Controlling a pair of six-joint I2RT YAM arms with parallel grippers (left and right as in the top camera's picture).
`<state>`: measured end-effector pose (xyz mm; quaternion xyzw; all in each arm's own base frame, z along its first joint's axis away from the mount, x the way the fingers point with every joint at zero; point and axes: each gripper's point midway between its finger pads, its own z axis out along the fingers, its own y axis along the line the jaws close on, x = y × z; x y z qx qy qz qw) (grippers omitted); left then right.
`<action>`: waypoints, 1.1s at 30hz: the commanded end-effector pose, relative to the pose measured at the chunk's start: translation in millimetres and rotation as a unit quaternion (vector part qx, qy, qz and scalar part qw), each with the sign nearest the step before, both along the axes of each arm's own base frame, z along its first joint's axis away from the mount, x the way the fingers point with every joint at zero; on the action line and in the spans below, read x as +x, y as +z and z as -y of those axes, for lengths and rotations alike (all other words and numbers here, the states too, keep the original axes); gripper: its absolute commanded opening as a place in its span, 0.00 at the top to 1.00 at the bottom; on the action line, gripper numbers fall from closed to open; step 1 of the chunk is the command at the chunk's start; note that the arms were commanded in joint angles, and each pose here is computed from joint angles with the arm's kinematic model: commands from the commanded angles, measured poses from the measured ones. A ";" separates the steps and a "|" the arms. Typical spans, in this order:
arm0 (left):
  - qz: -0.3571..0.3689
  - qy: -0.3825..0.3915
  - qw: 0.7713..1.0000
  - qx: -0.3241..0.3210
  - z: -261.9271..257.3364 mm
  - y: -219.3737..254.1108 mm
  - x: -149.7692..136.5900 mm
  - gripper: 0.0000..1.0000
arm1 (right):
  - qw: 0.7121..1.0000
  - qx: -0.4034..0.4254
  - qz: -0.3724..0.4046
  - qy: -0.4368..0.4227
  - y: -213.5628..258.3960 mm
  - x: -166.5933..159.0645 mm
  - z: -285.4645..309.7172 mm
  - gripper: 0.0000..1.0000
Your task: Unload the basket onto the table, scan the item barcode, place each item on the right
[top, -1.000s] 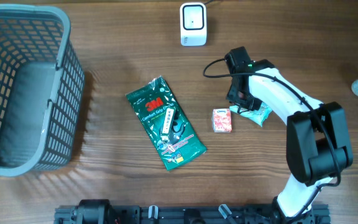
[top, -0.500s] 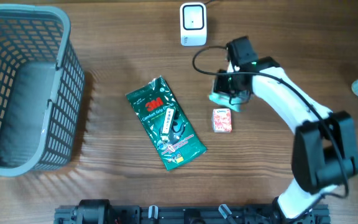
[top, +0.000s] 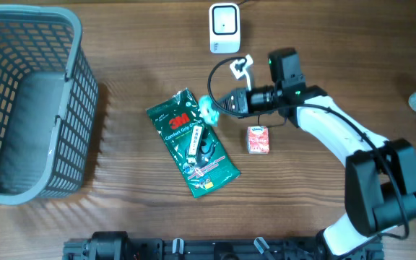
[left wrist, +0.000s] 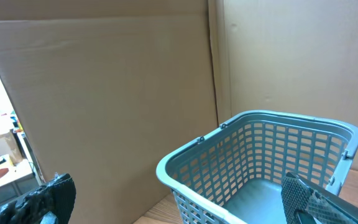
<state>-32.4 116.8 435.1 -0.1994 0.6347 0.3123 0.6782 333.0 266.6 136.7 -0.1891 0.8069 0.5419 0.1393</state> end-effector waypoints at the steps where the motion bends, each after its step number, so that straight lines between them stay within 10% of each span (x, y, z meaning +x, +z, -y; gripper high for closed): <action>1: 0.000 0.004 1.000 0.003 -0.2 -0.2 -2.5 0.00 | 0.998 0.028 -0.057 0.026 -12.7 -18.8 -2.3 0.96; 24: 0.000 0.004 1.000 0.003 -0.2 -0.2 -2.5 0.00 | 0.979 0.022 -0.193 -0.061 -81.5 10.6 51.2 0.95; 29: 0.000 0.004 1.000 0.003 -0.2 -0.2 -2.5 0.00 | 0.975 -0.017 -0.182 -0.125 -98.3 30.7 86.5 0.67; 31: 0.000 0.005 1.000 0.003 -0.2 -0.2 -2.5 0.00 | 0.972 -0.041 -0.182 -0.140 -106.4 32.9 91.0 0.33; 32: 0.000 0.004 1.000 0.003 -0.2 -0.2 -2.5 0.00 | 0.970 -0.061 -0.181 -0.152 -113.2 34.7 95.1 0.00; 33: 0.000 0.004 1.000 0.003 -0.2 -0.2 -2.5 0.00 | 0.968 -0.073 -0.179 -0.160 -117.1 36.4 98.1 0.00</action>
